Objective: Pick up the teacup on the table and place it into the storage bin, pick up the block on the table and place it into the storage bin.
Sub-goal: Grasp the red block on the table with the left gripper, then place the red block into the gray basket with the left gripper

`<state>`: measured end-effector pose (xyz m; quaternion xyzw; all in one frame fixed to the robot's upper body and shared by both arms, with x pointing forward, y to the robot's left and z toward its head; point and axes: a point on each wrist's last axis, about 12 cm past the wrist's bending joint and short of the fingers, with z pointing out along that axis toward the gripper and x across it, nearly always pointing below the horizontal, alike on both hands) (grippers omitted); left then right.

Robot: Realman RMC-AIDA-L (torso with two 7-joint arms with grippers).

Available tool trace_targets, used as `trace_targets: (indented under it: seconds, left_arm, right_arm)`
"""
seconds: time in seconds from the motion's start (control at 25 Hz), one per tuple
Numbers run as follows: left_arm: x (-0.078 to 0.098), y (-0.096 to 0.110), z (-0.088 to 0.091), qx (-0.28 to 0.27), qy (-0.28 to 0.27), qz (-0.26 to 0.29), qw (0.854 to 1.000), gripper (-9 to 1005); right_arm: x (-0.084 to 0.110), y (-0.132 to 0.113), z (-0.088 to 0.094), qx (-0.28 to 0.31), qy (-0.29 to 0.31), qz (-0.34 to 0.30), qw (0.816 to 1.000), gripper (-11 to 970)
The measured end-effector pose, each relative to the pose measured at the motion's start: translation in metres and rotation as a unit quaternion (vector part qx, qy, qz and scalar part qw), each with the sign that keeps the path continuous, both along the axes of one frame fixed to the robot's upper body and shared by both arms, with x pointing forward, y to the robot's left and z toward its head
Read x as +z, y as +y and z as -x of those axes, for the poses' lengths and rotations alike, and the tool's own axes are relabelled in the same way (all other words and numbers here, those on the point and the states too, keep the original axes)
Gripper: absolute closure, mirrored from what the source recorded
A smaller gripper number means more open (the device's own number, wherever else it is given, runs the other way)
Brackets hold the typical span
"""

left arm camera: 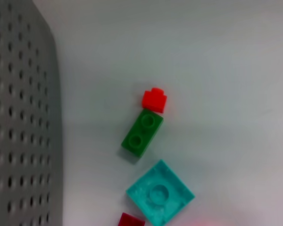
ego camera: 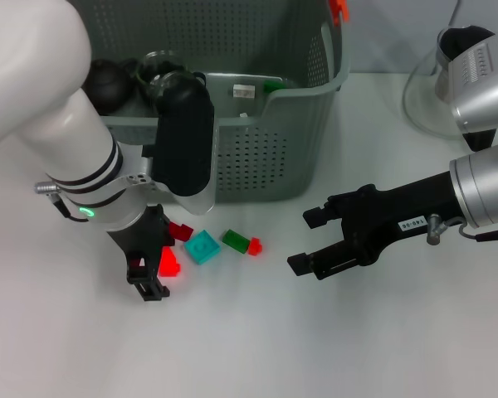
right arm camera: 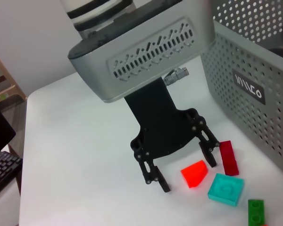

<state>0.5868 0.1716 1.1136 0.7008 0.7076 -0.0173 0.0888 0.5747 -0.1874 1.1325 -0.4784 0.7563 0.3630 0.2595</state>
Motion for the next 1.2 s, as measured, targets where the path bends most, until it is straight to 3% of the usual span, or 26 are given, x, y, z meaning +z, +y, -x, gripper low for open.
trace_targets:
  seconds: [0.12, 0.24, 0.44, 0.92, 1.08, 1.2]
  left_arm:
    - [-0.002, 0.0, -0.001, 0.001, 0.0, -0.001, 1.0, 103]
    - [-0.002, -0.001, -0.002, 0.002, -0.003, 0.0, 1.0, 294]
    - [-0.001, -0.001, -0.003, 0.003, -0.006, 0.001, 1.0, 490]
    - [0.009, 0.001, -0.003, 0.024, 0.005, 0.007, 1.0, 580]
    - [0.03, 0.014, 0.005, 0.043, 0.034, 0.033, 0.998, 574]
    - [0.052, 0.027, 0.017, 0.051, 0.071, 0.089, 0.992, 569]
  right_arm:
    - [0.0, 0.0, 0.0, 0.0, 0.0, 0.0, 1.0, 30]
    - [0.0, 0.0, 0.0, 0.0, 0.0, 0.0, 1.0, 31]
    - [0.0, 0.0, 0.0, 0.0, 0.0, -0.001, 1.0, 31]
    - [0.001, -0.001, -0.001, -0.001, -0.002, 0.0, 1.0, 30]
    - [0.001, -0.003, -0.001, -0.002, -0.003, 0.001, 1.0, 30]
    - [0.002, -0.004, -0.002, -0.004, -0.004, 0.0, 1.0, 31]
